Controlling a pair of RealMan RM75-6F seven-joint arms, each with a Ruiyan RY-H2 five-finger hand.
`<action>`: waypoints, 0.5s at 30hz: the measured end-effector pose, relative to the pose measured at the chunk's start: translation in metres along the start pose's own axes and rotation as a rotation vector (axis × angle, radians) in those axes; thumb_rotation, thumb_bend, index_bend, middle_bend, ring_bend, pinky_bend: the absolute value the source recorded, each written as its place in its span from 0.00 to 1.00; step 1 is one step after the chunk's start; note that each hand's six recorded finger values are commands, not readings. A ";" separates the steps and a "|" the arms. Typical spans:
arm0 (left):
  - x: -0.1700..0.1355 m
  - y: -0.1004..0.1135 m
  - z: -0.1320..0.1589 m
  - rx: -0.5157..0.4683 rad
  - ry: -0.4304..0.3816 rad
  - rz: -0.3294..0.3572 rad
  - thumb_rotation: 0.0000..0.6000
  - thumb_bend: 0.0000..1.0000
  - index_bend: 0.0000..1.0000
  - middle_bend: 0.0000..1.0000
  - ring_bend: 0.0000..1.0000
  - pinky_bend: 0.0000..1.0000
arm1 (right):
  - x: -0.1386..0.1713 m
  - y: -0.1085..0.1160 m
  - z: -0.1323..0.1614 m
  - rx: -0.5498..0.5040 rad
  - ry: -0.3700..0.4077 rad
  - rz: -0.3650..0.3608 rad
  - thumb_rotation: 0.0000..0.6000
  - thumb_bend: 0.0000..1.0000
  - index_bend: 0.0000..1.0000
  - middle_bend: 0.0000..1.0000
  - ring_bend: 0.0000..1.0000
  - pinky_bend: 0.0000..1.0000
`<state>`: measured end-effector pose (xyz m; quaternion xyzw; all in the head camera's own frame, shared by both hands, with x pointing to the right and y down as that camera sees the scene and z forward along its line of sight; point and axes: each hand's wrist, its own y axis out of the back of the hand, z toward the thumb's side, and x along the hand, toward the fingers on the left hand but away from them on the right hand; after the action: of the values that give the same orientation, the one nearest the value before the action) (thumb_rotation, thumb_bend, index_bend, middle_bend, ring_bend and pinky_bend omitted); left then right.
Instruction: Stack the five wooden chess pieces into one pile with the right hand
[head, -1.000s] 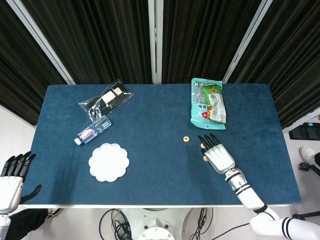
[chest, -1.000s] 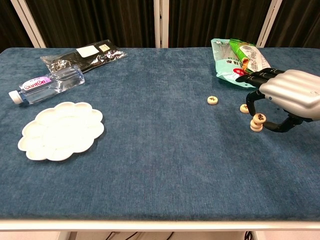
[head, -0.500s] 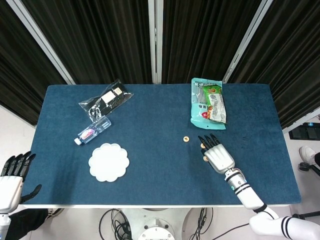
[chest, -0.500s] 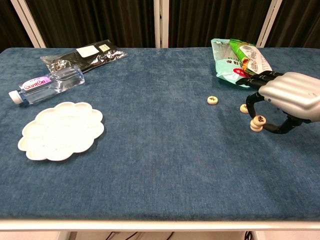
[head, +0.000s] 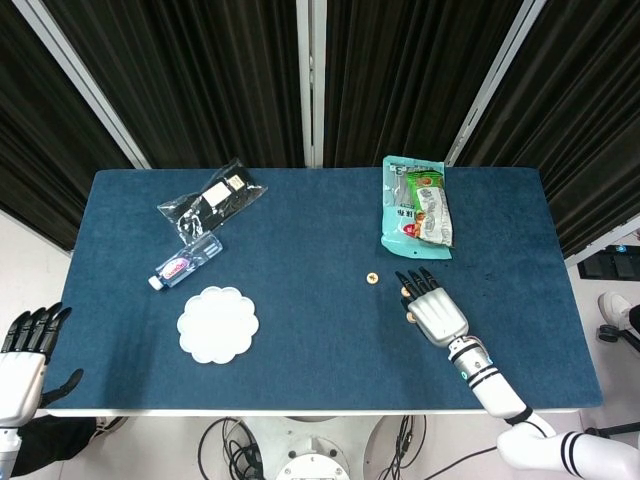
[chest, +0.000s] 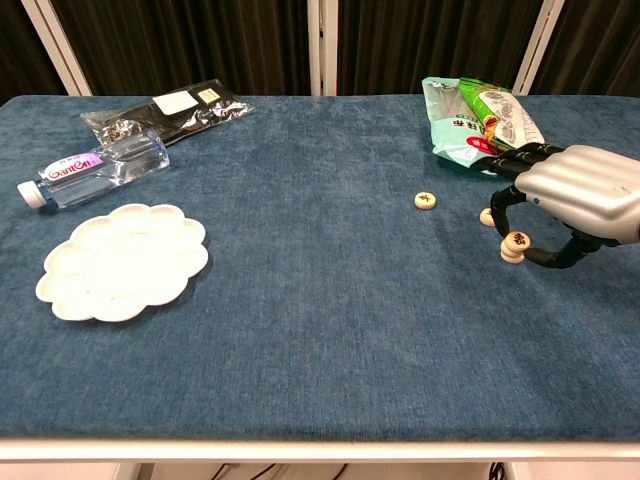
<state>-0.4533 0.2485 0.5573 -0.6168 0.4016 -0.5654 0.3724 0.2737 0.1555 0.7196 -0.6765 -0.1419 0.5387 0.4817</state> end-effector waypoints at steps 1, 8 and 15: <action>0.000 0.000 0.000 0.000 0.000 0.000 1.00 0.24 0.04 0.00 0.00 0.00 | 0.000 0.000 0.000 0.000 -0.001 0.000 1.00 0.29 0.49 0.00 0.00 0.00; 0.000 0.001 0.000 -0.002 0.000 0.002 1.00 0.24 0.04 0.00 0.00 0.00 | -0.001 0.000 0.001 0.001 -0.001 0.000 1.00 0.29 0.45 0.00 0.00 0.00; 0.000 0.000 0.000 0.000 0.000 0.001 1.00 0.24 0.04 0.00 0.00 0.00 | 0.001 0.000 -0.002 -0.001 -0.006 0.003 1.00 0.28 0.31 0.00 0.00 0.00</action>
<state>-0.4534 0.2485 0.5571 -0.6168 0.4017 -0.5651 0.3726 0.2755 0.1550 0.7191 -0.6754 -0.1426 0.5416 0.4798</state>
